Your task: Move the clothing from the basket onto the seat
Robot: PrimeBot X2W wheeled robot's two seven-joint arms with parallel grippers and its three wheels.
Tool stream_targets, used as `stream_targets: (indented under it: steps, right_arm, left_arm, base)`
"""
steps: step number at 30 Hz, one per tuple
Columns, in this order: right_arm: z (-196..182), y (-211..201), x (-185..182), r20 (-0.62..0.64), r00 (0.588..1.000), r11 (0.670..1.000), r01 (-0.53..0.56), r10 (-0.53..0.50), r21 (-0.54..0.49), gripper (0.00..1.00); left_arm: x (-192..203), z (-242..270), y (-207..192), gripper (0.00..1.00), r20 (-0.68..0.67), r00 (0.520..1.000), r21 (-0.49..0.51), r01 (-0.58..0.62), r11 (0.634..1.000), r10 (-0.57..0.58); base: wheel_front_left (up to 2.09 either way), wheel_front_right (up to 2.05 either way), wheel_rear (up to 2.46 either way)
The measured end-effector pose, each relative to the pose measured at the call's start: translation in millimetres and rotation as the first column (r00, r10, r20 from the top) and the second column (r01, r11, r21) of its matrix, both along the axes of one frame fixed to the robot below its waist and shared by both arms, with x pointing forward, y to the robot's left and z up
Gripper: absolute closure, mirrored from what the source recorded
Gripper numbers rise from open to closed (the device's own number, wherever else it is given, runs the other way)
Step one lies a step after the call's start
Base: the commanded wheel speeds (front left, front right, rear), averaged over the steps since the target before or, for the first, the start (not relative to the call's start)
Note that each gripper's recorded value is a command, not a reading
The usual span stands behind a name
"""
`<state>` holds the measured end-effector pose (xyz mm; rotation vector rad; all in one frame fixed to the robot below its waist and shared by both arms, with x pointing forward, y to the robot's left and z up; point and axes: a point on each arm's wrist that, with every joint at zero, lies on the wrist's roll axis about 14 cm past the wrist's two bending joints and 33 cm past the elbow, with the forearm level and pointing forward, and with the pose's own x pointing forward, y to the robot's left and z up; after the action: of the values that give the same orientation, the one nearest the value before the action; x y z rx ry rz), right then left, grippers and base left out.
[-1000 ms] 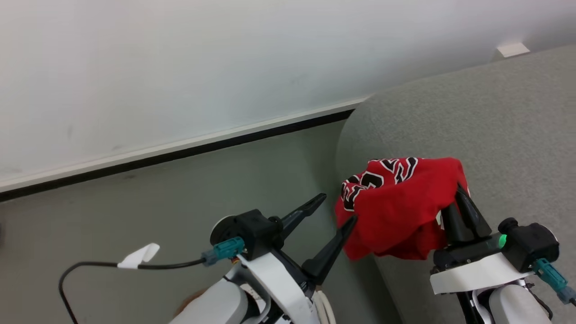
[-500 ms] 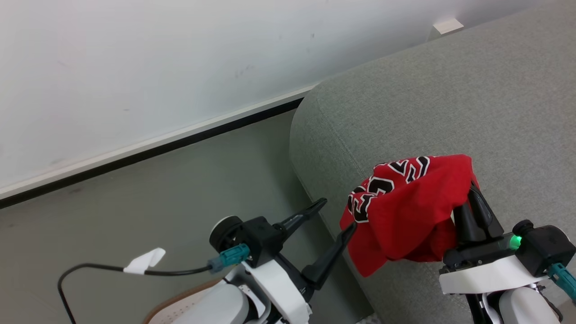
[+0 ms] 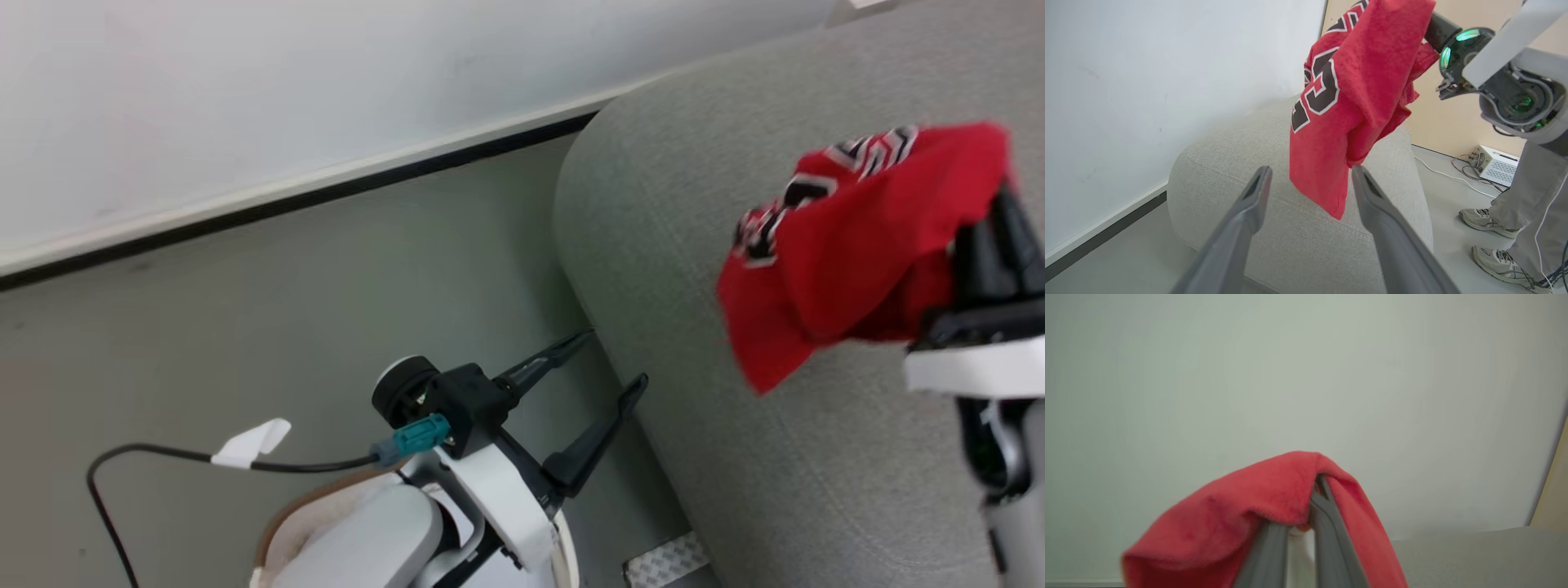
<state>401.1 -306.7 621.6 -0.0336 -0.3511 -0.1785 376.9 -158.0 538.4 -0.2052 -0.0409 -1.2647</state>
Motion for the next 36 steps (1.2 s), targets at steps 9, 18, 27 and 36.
stream_targets:
  steps: [9, 18, 27, 36]
  right_arm:
    - [15, -28, 65, -0.055, 0.998, 0.993, 0.020, -0.026, -0.114, 1.00]
    - [14, -58, 131, -0.107, 0.991, 0.986, 0.066, -0.083, -0.153, 1.00]
    - [-56, -99, 178, -0.292, 0.936, 0.977, 0.159, -0.195, -0.141, 1.00]
    - [-194, -115, 167, -0.663, 0.714, 0.971, 0.217, -0.227, -0.099, 1.00]
  left_arm:
    - [33, -17, 30, 0.00, -0.029, 0.997, 0.002, -0.073, 0.997, 0.073]
    - [67, -48, 72, 0.00, -0.082, 0.978, 0.029, -0.192, 0.981, 0.193]
    - [89, -83, 112, 0.00, -0.137, 0.942, 0.076, -0.300, 0.951, 0.308]
    - [98, -107, 134, 0.00, -0.166, 0.915, 0.111, -0.354, 0.929, 0.369]
  base:
    - [0.00, 0.00, 0.00]
    - [0.00, 0.00, 0.00]
    - [0.00, 0.00, 0.00]
    - [0.00, 0.00, 0.00]
